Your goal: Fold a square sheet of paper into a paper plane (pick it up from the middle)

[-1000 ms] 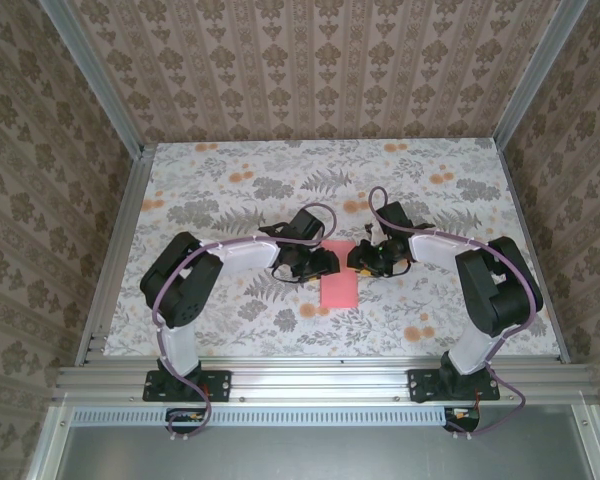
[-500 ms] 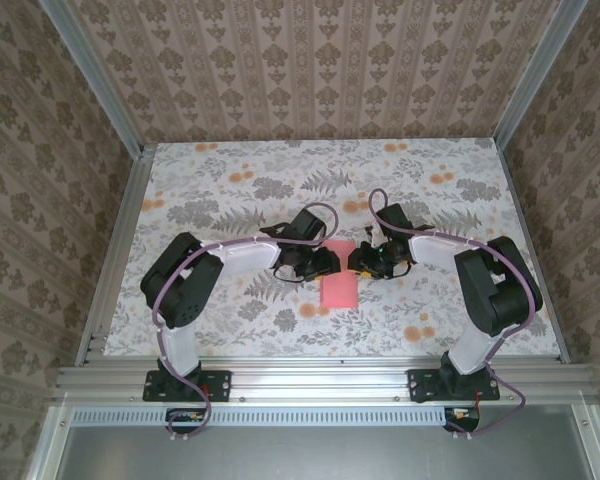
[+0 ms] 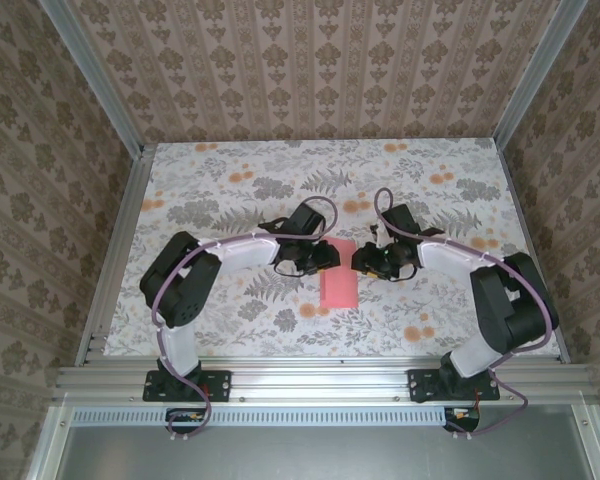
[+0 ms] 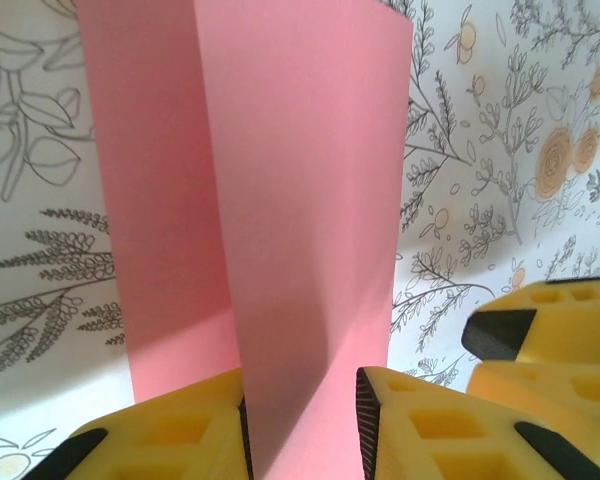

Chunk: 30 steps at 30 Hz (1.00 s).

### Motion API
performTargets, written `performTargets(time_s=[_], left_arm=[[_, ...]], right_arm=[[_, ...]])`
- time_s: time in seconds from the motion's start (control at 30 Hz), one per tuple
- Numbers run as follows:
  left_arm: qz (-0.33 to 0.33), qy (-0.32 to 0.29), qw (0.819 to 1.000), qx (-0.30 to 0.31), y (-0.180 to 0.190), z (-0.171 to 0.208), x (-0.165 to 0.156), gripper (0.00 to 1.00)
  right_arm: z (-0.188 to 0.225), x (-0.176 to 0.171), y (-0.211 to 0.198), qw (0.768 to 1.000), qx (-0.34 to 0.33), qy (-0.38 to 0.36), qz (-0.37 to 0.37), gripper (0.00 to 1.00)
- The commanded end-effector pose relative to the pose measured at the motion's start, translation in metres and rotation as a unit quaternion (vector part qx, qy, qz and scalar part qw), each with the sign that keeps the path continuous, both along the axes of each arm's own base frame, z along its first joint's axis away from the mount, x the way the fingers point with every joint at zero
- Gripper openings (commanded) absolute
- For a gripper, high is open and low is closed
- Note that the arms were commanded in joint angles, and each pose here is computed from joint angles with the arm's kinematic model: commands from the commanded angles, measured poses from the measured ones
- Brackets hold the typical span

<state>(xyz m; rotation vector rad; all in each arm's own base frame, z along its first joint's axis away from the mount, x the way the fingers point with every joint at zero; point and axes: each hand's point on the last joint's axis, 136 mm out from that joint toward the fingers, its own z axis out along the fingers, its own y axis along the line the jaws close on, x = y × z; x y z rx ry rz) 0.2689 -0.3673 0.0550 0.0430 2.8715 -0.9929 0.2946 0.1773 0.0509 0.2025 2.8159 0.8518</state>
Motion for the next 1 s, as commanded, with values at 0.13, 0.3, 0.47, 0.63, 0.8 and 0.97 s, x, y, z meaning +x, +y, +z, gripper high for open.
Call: performTargets(time_s=[0.13,0.3,0.47,0.63,0.8,0.97], left_arm=[[-0.009,0.002,1.000,-0.026,-0.009,0.001,0.015,0.29],[-0.017,0.004,0.999,-0.038,-0.016,0.003,0.017,0.22],[-0.004,0.010,0.999,-0.034,-0.012,0.003,0.015,0.14],[0.016,0.010,0.999,-0.033,-0.005,0.010,0.014,0.11],[0.017,0.017,0.999,-0.031,-0.006,0.007,0.012,0.11],[0.016,0.019,0.999,-0.030,-0.008,0.005,0.011,0.11]], right_arm=[[0.008,-0.016,-0.010,1.000,-0.008,-0.018,0.005,0.47],[0.015,-0.023,-0.014,0.999,-0.014,-0.031,0.009,0.48],[0.026,-0.028,-0.010,0.997,-0.012,-0.072,0.021,0.48],[0.047,-0.039,-0.003,0.979,-0.059,-0.181,0.069,0.46],[0.065,-0.057,0.018,0.943,-0.124,-0.266,0.158,0.45],[0.056,-0.071,0.037,0.907,-0.196,-0.296,0.228,0.48]])
